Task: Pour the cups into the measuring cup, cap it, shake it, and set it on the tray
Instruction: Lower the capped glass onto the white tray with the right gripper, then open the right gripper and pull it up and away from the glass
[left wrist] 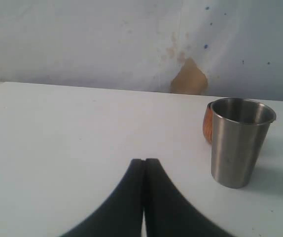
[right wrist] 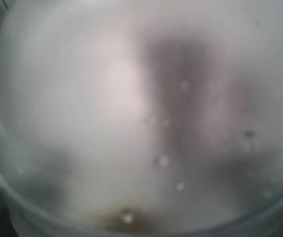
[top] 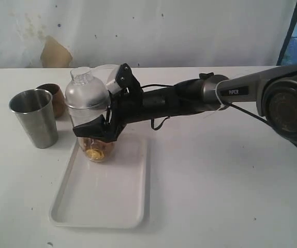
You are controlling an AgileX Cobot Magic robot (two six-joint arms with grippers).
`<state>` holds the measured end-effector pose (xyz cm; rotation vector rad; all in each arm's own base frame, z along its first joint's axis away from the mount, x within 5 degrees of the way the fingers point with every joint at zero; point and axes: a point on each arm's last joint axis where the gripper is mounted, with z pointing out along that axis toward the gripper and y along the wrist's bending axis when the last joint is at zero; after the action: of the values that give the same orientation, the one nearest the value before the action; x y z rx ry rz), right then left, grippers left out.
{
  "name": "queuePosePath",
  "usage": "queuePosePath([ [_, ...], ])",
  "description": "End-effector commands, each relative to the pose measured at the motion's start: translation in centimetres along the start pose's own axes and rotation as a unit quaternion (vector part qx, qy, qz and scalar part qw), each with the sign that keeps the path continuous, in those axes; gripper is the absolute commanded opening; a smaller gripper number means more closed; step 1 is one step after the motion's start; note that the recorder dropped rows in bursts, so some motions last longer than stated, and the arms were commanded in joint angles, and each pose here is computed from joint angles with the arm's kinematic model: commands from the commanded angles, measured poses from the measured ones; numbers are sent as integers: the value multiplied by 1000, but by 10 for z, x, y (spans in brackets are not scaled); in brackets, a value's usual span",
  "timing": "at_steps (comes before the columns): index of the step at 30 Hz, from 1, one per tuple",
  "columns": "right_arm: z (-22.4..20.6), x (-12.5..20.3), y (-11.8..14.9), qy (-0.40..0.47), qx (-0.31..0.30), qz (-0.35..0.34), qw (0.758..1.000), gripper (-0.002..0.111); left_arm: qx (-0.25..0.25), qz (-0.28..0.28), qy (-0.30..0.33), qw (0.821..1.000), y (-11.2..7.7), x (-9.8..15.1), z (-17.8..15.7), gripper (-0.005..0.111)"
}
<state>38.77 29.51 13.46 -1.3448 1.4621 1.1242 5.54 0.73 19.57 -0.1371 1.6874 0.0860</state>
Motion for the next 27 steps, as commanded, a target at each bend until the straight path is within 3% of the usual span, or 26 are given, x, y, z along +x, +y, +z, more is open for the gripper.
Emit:
queuePosePath([
  [1,-3,-3,1,13,-9,-32,999,53,0,-1,-4,1000,0,1,0,0],
  [2,-3,-3,1,13,-9,-32,999,63,0,-1,-4,1000,0,1,0,0],
  [4,-3,-3,1,13,-9,-32,999,73,0,-1,-4,1000,0,1,0,0],
  [17,-3,-3,3,14,-21,-5,1000,75,0,-1,-4,1000,0,1,0,0],
  [20,-3,-3,4,16,-24,-7,1000,82,0,-1,-4,1000,0,1,0,0],
  [23,-3,-3,5,13,-29,-11,999,97,0,-1,-4,1000,0,1,0,0],
  [27,-3,-3,5,13,-31,-12,999,101,0,-1,-4,1000,0,1,0,0],
])
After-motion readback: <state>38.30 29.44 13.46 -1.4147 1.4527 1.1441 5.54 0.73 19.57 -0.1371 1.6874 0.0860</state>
